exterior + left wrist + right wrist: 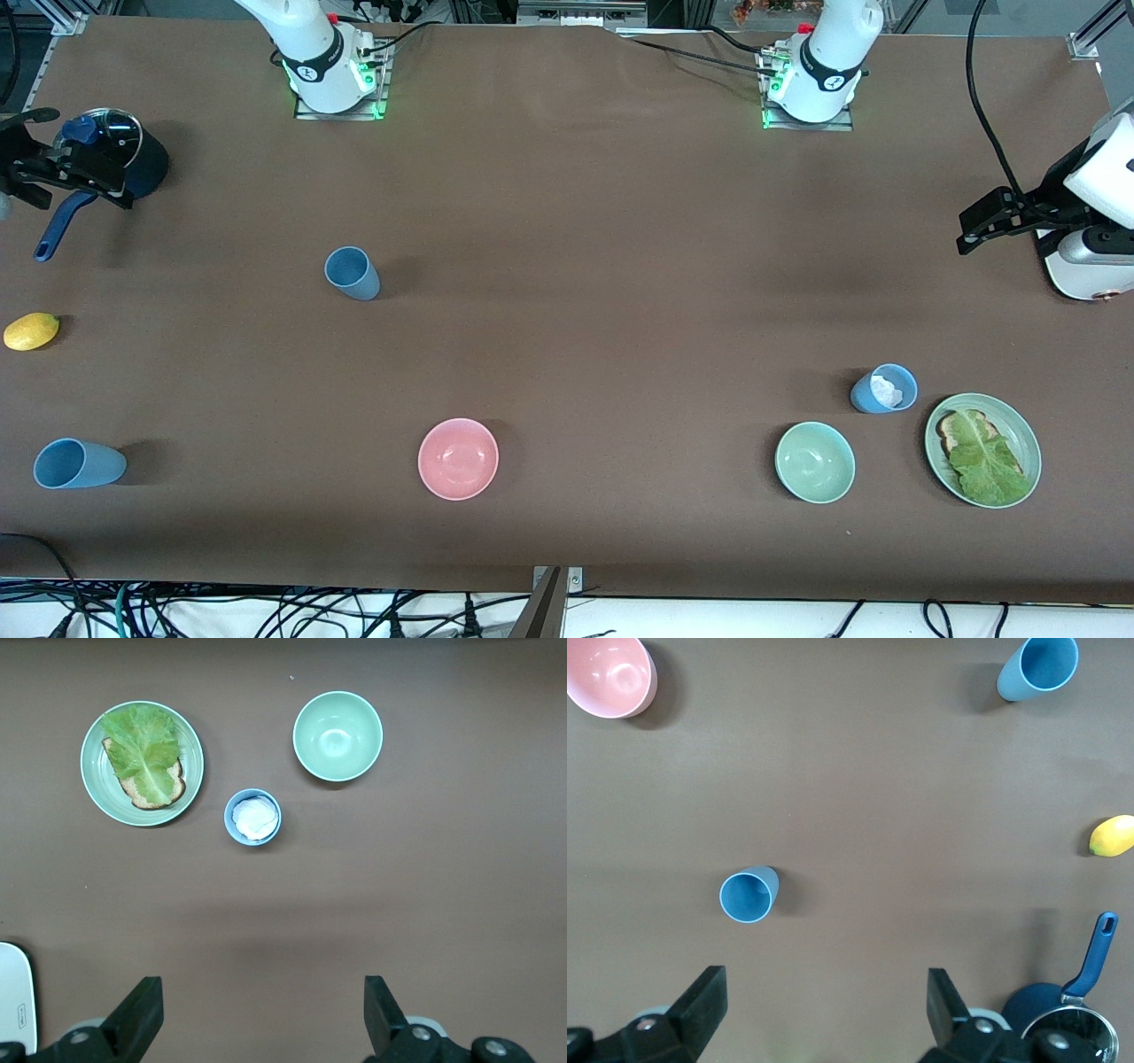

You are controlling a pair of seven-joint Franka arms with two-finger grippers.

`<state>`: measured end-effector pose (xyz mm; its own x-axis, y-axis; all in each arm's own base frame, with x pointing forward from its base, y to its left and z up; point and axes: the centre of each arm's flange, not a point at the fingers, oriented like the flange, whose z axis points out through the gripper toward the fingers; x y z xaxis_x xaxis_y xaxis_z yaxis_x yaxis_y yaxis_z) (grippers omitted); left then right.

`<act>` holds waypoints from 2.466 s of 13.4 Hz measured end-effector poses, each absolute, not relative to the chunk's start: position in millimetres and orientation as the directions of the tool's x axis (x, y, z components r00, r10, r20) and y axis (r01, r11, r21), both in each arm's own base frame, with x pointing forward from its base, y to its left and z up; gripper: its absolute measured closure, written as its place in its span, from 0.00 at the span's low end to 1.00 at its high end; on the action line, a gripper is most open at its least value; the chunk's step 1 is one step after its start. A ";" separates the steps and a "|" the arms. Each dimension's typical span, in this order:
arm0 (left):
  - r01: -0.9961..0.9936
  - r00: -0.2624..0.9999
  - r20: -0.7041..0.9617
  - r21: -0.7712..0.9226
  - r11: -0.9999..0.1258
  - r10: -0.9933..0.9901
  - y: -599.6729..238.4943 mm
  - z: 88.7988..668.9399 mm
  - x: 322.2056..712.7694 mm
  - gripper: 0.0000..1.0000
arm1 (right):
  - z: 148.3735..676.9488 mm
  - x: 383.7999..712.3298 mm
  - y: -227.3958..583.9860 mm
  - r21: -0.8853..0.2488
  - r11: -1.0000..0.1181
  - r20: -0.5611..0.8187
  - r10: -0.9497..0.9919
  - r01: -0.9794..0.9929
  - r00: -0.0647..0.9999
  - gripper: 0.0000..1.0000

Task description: Stack blue cups with both arms

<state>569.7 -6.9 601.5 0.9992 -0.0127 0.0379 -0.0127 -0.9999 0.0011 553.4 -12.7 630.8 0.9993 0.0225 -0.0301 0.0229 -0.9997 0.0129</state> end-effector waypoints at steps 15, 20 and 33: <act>-0.012 0.999 0.031 0.001 -1.000 -0.012 -6.4 589.1 577.7 0.00 | 630.8 553.4 -12.7 0.013 -1.000 -0.030 0.023 0.023 0.999 0.00; -0.010 0.999 0.038 0.001 -1.000 -0.010 -5.7 533.8 609.7 0.00 | 630.9 553.4 -12.8 0.013 -1.000 -0.030 0.023 0.023 0.999 0.00; 0.022 0.994 0.108 -0.004 -1.000 0.022 37.7 382.5 612.6 0.00 | 630.9 553.4 -12.7 0.013 -1.000 -0.030 0.023 0.023 0.999 0.00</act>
